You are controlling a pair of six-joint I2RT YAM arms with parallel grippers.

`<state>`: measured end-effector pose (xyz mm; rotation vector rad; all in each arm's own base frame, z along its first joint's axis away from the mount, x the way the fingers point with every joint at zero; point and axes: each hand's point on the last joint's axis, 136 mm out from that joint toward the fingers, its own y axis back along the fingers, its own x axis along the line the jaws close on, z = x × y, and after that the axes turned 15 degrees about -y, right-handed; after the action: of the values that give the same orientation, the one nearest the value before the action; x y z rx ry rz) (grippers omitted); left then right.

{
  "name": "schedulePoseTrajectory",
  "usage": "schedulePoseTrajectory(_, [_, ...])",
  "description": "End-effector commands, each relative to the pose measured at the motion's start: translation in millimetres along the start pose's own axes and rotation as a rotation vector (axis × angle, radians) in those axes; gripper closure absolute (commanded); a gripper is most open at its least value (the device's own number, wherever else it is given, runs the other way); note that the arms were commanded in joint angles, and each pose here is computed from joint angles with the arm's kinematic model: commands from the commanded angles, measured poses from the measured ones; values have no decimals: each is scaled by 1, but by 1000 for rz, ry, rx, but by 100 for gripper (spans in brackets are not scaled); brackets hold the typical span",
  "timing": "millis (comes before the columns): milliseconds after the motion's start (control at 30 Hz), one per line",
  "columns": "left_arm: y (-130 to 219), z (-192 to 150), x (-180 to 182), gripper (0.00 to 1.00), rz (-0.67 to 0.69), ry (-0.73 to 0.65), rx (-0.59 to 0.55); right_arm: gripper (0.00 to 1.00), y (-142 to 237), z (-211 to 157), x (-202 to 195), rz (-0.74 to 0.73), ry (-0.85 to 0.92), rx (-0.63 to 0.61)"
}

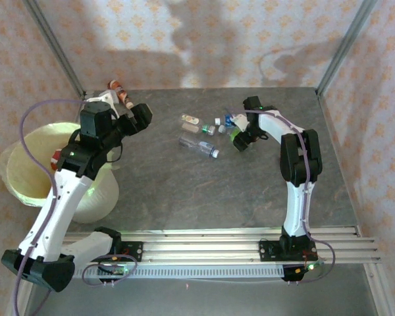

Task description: Put the plastic bottles in the bin

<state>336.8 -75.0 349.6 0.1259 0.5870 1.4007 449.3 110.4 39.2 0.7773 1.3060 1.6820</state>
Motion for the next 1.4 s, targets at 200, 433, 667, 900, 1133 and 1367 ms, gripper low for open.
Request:
schedulePoseTrajectory(200, [-20, 0, -25, 0, -122, 43, 17, 40, 49, -2, 5, -59, -129, -148])
schedulePoseTrajectory(433, [-48, -9, -72, 0, -243, 25, 67, 48, 105, 4, 38, 42, -280, -415])
schedulePoseTrajectory(667, [-76, -36, -127, 0, -327, -72, 150, 52, 144, -11, 76, 168, -336, -560])
schedulePoseTrajectory(900, [-98, -69, -161, 0, -391, -37, 214, 53, 170, -26, 113, 316, -372, -643])
schedulePoseTrajectory(1133, [-114, -107, -187, 0, -393, -3, 298, 54, 183, -17, 132, 446, -413, -688])
schedulePoseTrajectory(1367, [-122, -118, -216, 0, -480, 32, 317, 53, 185, 0, 159, 561, -368, -680])
